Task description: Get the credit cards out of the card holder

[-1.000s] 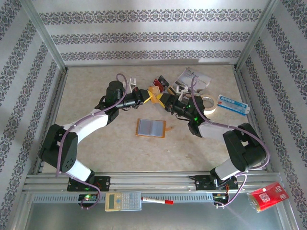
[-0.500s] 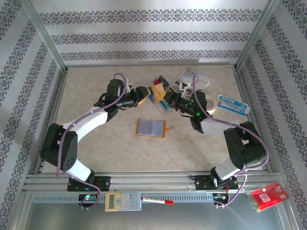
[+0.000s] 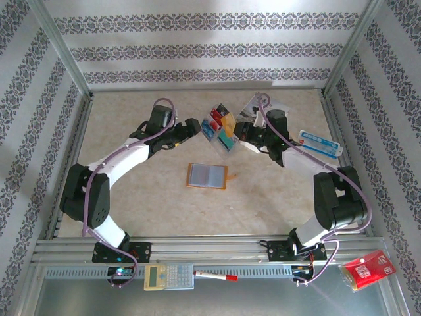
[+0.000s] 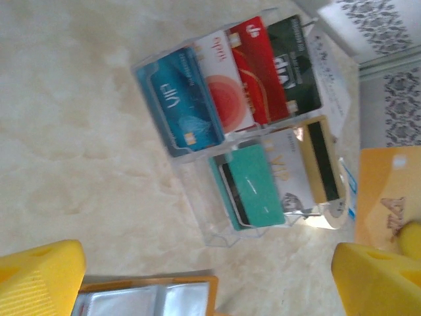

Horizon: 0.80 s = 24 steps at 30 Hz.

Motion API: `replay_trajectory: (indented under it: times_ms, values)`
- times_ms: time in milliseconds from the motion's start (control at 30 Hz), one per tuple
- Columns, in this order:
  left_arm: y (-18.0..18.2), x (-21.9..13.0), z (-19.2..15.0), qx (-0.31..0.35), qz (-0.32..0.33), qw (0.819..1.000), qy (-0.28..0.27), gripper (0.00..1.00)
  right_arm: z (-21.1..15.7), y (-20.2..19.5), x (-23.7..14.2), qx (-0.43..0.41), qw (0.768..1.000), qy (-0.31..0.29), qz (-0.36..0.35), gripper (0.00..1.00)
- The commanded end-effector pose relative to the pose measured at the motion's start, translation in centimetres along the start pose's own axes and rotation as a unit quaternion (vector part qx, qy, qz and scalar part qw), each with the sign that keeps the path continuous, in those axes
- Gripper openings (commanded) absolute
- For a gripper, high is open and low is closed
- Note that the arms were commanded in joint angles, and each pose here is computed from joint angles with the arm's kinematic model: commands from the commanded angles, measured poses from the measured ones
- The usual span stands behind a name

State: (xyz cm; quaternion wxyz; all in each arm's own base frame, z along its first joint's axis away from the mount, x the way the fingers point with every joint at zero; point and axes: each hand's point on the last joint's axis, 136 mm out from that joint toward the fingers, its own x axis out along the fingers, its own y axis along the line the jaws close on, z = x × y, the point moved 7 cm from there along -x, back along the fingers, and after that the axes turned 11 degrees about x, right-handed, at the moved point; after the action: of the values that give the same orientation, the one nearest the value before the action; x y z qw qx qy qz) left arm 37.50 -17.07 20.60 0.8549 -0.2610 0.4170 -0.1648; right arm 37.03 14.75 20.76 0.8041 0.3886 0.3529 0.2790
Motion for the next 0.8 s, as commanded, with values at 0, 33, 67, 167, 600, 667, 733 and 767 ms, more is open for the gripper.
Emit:
replay_trajectory:
  times_ms: [0, 33, 67, 167, 600, 667, 733, 767]
  values:
    - [1.2, 0.3, -0.3, 0.012, 0.048, 0.999, 0.018, 1.00, 0.5, -1.3, -0.1, -0.033, 0.999, 0.023, -0.008, 0.00]
    - [1.3, 0.5, -0.3, 0.010, 0.052, 0.998, 0.023, 1.00, 0.7, -1.5, -0.3, -0.034, 0.999, 0.025, -0.006, 0.00]
    - [1.2, 0.6, -0.2, 0.009, 0.054, 0.998, 0.023, 1.00, 0.8, -1.5, -0.6, -0.036, 0.999, 0.026, -0.006, 0.00]
    - [1.0, 0.9, -0.2, 0.012, 0.056, 0.998, 0.020, 1.00, 1.0, -1.3, -1.2, -0.054, 0.998, 0.030, -0.013, 0.00]
    - [0.1, 1.6, -0.1, 0.043, 0.023, 0.999, -0.011, 1.00, 2.3, -0.3, -4.0, -0.178, 0.972, 0.079, -0.132, 0.00]
    - [0.0, 1.7, -0.2, 0.047, 0.020, 0.999, -0.009, 1.00, 2.5, -0.1, -3.9, -0.195, 0.967, 0.086, -0.137, 0.00]
    - [0.1, 1.7, -0.4, 0.050, 0.017, 0.999, -0.010, 1.00, 2.7, 0.3, -3.5, -0.218, 0.961, 0.096, -0.138, 0.00]
    - [0.1, 1.7, -0.4, 0.051, 0.014, 0.999, -0.012, 1.00, 2.8, 0.3, -3.2, -0.228, 0.958, 0.101, -0.144, 0.00]
